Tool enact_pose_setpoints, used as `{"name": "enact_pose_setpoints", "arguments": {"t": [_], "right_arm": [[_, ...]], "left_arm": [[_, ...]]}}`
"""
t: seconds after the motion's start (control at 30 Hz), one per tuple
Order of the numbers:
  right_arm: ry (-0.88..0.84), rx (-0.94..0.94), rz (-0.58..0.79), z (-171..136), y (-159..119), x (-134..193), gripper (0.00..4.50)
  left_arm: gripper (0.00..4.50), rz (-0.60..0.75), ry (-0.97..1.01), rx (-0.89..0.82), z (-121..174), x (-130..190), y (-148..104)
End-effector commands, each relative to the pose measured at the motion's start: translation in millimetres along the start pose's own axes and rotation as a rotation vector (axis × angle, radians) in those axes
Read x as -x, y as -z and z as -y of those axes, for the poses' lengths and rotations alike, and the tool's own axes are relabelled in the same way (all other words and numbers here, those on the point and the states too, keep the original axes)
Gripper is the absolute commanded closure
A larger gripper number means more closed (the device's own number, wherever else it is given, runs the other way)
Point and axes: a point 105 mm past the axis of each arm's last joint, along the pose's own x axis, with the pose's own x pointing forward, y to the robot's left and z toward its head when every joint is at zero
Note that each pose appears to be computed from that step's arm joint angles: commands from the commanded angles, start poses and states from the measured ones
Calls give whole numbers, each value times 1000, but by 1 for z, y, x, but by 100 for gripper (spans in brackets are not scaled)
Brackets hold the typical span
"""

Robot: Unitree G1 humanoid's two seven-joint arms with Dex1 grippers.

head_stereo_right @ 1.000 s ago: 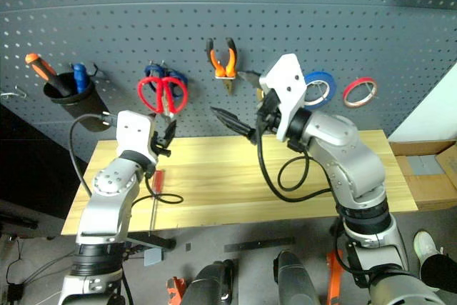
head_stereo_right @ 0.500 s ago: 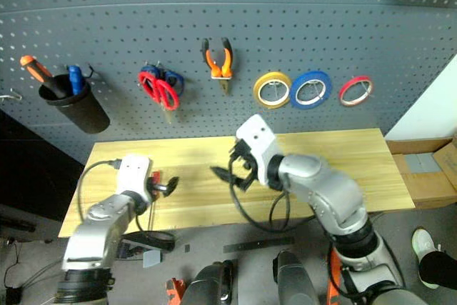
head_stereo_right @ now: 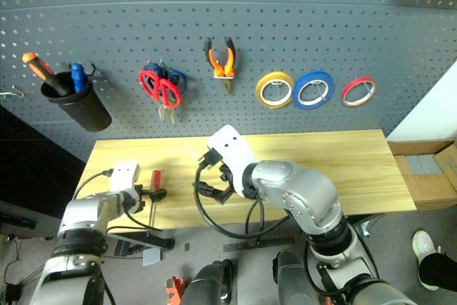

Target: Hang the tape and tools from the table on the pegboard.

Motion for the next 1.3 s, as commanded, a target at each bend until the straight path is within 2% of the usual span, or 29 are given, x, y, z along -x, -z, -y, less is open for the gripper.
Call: {"name": "enact_pose_setpoints", "arguments": {"t": [0.03, 0.17, 0.4, 0.43, 0.5, 0.6, 0.7, 0.9, 1.0, 1.17, 1.3], "right_arm": [[-18, 36, 50, -6, -14, 0, 0], [-35, 43, 54, -7, -18, -2, 0], [-34, 32, 77, 3, -27, -1, 0], [-32, 34, 81, 5, -28, -1, 0], [-29, 50, 94, 7, -32, 2, 0], [-37, 213, 191, 4, -49, 14, 0], [-54, 353, 302, -3, -62, 25, 0], [-157, 426, 447, -19, -88, 45, 0], [-143, 444, 494, -15, -98, 47, 0], [-101, 434, 555, -5, -117, 47, 0], [-98, 445, 574, -5, -125, 45, 0]], "left_arm": [[1, 18, -12, -22, -4, -1, -6], [89, 11, -12, 1, -3, -2, 0], [349, 40, -21, 81, -5, 2, 4], [370, 61, -26, 89, -6, 3, 1], [369, 152, -48, 122, -8, 9, -11], [369, 442, -97, 113, -13, 39, -53], [369, 630, -120, 95, -7, 71, -75], [369, 877, -167, 33, 8, 131, -103], [369, 1020, -210, -68, 14, 165, -129], [369, 1293, -317, -122, 2, 229, -198], [369, 1433, -266, -165, 6, 260, -241]]}}
